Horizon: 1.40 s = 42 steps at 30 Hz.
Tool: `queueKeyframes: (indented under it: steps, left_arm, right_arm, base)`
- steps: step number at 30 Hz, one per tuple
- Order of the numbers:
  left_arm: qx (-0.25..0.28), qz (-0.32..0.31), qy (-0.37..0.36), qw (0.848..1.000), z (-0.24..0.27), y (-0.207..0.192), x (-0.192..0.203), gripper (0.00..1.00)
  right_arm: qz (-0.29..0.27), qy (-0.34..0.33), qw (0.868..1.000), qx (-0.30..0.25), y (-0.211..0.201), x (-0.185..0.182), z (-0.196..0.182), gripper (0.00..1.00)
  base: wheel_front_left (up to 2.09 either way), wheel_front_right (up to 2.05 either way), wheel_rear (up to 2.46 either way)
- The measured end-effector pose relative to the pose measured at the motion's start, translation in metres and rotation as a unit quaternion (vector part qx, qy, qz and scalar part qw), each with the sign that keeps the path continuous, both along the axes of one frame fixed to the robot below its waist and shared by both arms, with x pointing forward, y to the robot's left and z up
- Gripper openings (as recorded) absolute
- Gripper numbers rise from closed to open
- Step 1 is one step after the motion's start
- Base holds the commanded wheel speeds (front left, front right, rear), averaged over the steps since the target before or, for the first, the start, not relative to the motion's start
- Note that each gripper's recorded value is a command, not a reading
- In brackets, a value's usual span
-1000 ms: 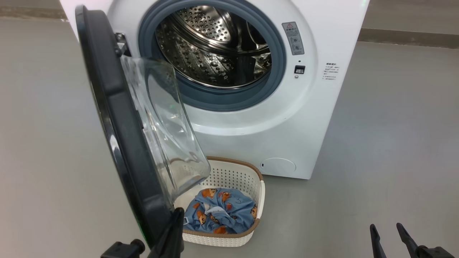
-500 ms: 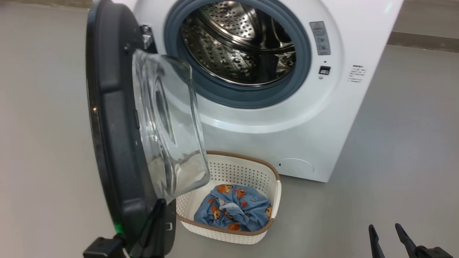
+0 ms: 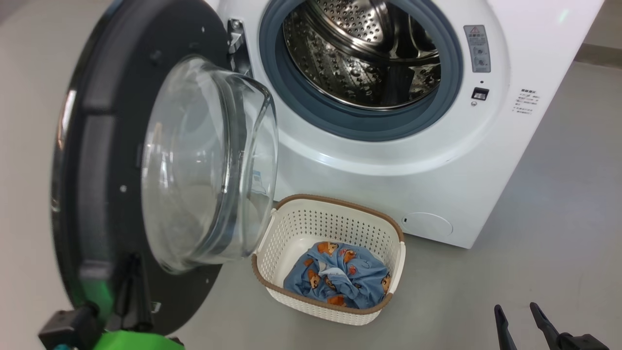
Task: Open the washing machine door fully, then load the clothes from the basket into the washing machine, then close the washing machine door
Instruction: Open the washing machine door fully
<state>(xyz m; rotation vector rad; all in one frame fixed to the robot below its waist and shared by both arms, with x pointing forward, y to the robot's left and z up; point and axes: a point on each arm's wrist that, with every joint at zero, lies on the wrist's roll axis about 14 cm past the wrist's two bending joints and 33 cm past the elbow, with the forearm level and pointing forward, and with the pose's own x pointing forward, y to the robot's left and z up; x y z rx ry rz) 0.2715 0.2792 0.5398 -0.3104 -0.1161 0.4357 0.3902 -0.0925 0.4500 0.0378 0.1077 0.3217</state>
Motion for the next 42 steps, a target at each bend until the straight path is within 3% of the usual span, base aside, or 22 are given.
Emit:
queueKeyframes:
  steps: [20,42]
  left_arm:
    - [0.016,0.148,0.015,0.989,-0.020,0.093,0.004,0.00]
    - [0.037,0.176,0.076,0.981,-0.042,0.133,0.012,0.00]
  right_arm:
    - [-0.012,0.002,1.000,-0.001,-0.009,-0.004,-0.001,1.00]
    - [-0.036,0.002,0.999,-0.004,-0.026,-0.012,-0.001,1.00]
  base:
    - [0.00,0.00,0.00]
    - [0.00,0.00,0.00]
